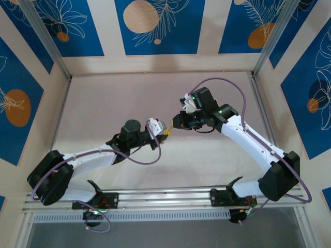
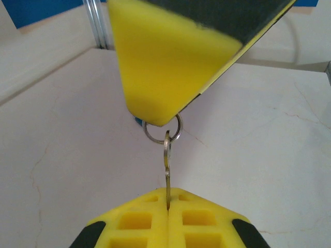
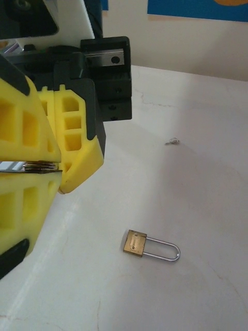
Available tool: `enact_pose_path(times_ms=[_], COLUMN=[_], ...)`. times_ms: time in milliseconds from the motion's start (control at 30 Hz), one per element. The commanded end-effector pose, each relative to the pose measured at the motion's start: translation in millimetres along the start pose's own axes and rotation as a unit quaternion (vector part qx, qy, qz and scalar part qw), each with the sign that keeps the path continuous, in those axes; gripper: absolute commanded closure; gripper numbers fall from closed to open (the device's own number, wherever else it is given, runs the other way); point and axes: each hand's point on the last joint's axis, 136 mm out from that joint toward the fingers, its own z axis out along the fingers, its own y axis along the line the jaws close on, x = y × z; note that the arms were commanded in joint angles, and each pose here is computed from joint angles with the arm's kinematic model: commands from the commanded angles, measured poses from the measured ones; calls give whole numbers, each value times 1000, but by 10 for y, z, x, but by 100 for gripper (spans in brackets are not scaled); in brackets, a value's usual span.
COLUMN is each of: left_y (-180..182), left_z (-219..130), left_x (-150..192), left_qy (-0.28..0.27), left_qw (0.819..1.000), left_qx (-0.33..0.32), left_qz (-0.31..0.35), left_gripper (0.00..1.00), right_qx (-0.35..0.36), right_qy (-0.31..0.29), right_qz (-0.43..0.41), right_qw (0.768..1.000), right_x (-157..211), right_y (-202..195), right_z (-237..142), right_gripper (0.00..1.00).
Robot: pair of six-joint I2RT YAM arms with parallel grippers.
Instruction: Unlock with the key
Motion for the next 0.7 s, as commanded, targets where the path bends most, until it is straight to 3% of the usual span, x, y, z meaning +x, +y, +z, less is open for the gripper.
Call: enact_pose_path(times_ms=[0, 267, 433, 467, 500, 667], left_y=[-45, -15, 95, 132, 143, 247], left_z=[-13, 37, 89, 110, 125, 186], left_x=[-59, 48, 78, 80, 80, 167], left_qy=[19, 98, 129, 134, 138, 193], left_qw=[1000, 993, 984, 981, 978, 950], left_qx=[19, 34, 42, 43, 53, 79], left_qz=[-13, -51, -112, -131, -149, -232], left_gripper=[100, 100, 100, 100, 100, 100], right_qx=[-8, -13, -126, -127, -142, -212], right_qy=[-15, -91, -187, -201, -199, -186], right_qz=[-4, -31, -80, -56, -51, -98], right_qw=[1000, 995, 971, 970, 968, 955], right_x=[-17, -198, -255, -291, -295, -278], right_y=[-7, -238, -242, -322, -356, -258], right_z=[-74, -173, -172, -192, -221, -140], right_gripper=[71, 55, 44, 36, 26, 21])
